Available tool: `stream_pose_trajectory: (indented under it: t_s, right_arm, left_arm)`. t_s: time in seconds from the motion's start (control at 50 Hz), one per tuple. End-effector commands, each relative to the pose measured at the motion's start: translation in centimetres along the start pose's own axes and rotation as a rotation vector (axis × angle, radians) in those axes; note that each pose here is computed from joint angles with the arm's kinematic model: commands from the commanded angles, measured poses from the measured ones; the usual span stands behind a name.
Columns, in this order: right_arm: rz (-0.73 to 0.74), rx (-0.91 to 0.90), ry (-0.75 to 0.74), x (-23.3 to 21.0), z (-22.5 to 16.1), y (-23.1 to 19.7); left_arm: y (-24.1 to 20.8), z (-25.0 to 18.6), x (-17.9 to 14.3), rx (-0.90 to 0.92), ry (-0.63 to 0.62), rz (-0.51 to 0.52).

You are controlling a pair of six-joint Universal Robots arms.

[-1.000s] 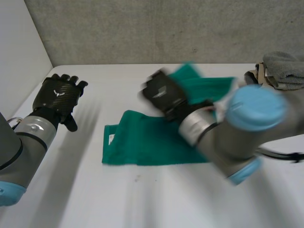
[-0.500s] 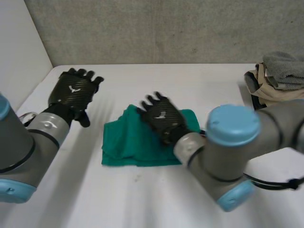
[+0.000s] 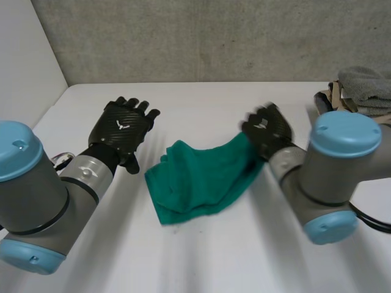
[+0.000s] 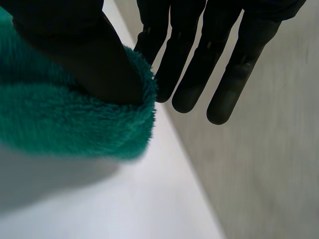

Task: Fold the laundry.

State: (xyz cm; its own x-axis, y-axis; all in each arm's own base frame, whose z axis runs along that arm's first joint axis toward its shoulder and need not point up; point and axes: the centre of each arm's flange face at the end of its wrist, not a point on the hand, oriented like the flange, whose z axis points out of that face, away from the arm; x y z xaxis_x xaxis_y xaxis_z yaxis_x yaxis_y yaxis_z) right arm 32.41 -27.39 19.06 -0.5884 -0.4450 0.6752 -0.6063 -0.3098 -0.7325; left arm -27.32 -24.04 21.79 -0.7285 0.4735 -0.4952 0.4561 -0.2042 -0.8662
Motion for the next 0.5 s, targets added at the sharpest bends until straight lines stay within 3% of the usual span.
stream_pose_trajectory:
  t_s: [0.02,0.12,0.24,0.32,0.42,0.5]
  right_arm:
    - [-0.082,0.329,-0.235,-8.7,-2.2,-7.0]
    - [-0.127,0.401,-0.477,-14.9,-3.8,-5.8]
    - [-0.11,0.311,-0.448,-14.7,-3.3,-5.0]
    - [0.035,0.27,-0.403,-12.4,-3.5,-5.9]
    - [0.412,0.234,-0.286,-4.8,-2.7,-7.6]
    - [0.613,0.113,-0.288,-2.4,-2.3,-6.4]
  left_arm:
    - [0.2,-0.5,-0.8,-0.009,-0.026,-0.003]
    - [0.8,-0.7,-1.0,-0.029,-0.03,-0.004]
    - [1.3,-0.4,-2.0,-0.056,-0.084,-0.048]
    - [0.8,-0.2,-2.2,-0.047,-0.111,-0.116]
    - [-0.6,0.6,-2.0,0.004,-0.109,-0.195]
    - [-1.9,1.2,0.0,0.045,-0.051,-0.259]
